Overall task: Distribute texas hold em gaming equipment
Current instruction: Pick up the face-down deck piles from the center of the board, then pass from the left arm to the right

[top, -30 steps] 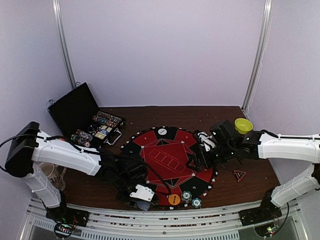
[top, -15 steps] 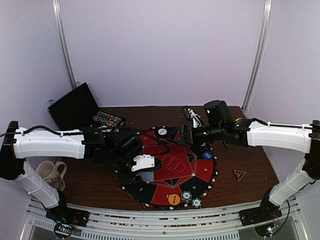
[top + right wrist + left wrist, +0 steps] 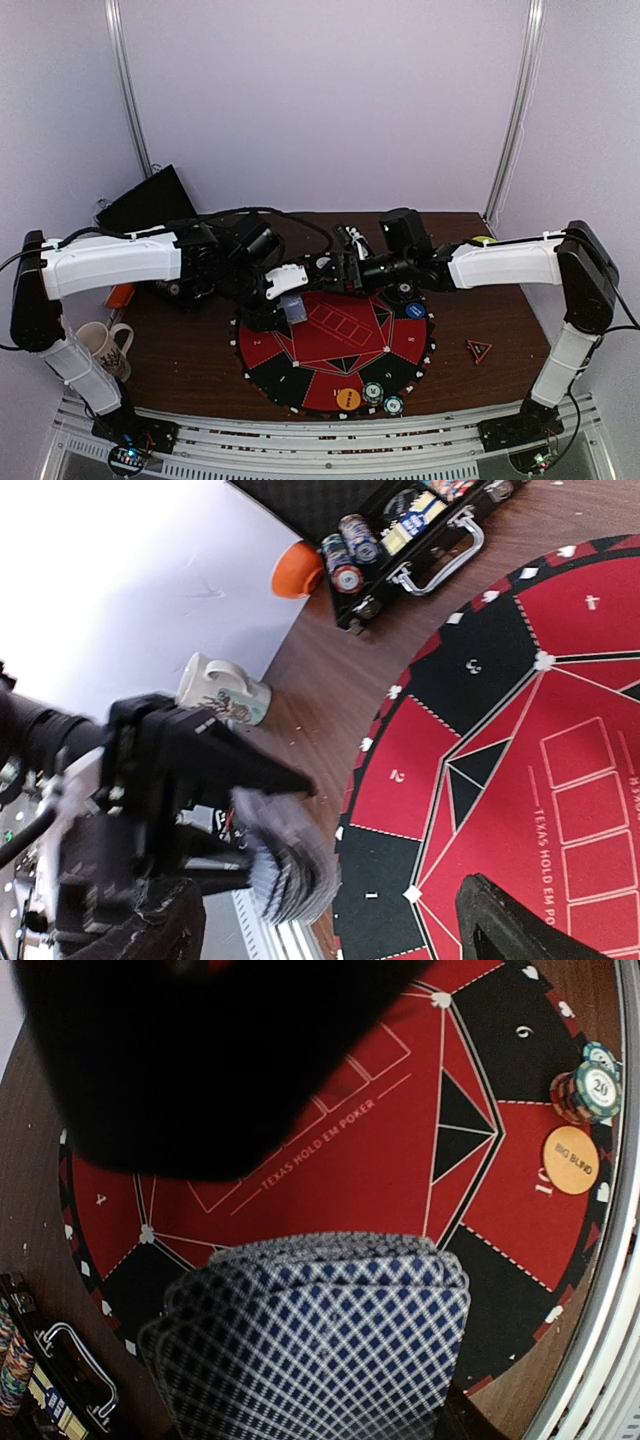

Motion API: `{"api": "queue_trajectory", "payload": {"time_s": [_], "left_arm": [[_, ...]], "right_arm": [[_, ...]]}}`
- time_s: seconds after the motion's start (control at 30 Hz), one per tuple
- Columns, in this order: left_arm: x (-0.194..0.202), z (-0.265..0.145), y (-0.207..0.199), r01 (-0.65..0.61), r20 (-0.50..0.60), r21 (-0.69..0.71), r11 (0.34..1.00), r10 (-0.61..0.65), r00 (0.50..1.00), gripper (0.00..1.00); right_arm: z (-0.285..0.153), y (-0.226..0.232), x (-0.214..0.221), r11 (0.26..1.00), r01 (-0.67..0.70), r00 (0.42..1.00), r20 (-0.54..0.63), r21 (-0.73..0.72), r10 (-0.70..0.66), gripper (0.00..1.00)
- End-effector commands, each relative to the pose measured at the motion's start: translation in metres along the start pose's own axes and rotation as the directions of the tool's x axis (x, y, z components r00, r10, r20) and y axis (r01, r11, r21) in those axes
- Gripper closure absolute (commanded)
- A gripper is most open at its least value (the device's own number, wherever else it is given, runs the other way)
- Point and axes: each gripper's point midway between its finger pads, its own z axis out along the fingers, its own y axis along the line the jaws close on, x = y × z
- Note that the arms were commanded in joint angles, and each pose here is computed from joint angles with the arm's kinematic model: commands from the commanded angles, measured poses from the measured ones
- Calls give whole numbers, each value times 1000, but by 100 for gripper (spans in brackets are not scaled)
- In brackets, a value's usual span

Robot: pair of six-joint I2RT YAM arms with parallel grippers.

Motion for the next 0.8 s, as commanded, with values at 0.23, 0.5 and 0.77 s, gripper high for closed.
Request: {"api": "queue_trajectory", "payload": {"time_s": [0.23, 0.5, 0.77], "left_arm": [[-17, 0, 25, 24, 51, -7, 1000, -24, 998, 45], [-22, -3, 26, 1, 72, -11, 1000, 0, 997, 45], [-17, 0, 34, 2, 48, -32, 999, 0, 999, 45]], "right_arm": [[20, 7, -7, 992, 24, 999, -26, -124, -27, 10], [41, 13, -9, 979, -26, 999, -23, -203, 22, 11], [63, 19, 1, 965, -70, 995, -84, -254, 50, 29]]}}
